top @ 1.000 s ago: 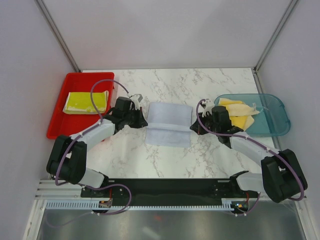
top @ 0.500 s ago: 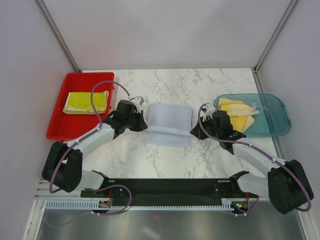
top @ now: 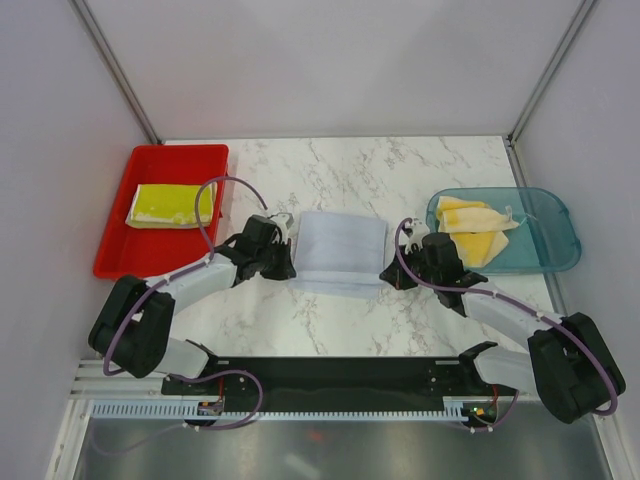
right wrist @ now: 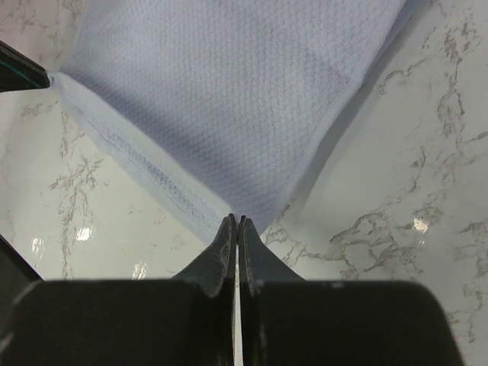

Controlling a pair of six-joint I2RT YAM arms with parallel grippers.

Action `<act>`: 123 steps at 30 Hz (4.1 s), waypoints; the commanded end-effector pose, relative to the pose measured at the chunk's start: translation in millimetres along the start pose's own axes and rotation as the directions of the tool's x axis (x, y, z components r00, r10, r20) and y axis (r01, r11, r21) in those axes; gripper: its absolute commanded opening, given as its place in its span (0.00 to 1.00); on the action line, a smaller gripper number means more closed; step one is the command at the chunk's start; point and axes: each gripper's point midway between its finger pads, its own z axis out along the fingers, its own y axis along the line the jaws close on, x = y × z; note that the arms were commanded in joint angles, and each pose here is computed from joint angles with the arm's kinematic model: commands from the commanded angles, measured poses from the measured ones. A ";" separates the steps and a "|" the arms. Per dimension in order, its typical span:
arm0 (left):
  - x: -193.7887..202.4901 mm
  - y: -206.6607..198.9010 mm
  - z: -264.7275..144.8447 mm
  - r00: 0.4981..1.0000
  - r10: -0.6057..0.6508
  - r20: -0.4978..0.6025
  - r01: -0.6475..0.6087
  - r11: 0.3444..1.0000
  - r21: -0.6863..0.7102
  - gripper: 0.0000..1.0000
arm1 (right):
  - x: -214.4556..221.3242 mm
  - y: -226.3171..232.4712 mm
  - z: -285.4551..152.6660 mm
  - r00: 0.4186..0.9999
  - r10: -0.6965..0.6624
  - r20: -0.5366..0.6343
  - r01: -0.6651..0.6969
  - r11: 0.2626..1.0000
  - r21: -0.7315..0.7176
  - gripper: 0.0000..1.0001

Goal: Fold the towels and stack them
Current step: Fold the towel

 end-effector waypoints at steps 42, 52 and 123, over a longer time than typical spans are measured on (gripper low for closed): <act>-40.0 34.0 -20.3 0.990 -0.075 0.122 0.106 0.956 -0.274 0.70 | -0.2 47.1 -20.6 0.970 0.228 0.086 -0.221 0.972 -0.085 0.50; 0.7 20.3 12.4 0.989 -0.129 -0.068 0.116 0.978 -0.171 0.64 | -10.8 -0.4 0.2 0.968 0.232 0.093 -0.246 0.950 0.193 0.48; -146.4 26.8 98.3 0.979 -0.196 -0.048 0.199 0.979 0.049 0.47 | -107.3 -66.0 108.2 0.977 0.209 -0.049 -0.207 0.977 0.048 0.02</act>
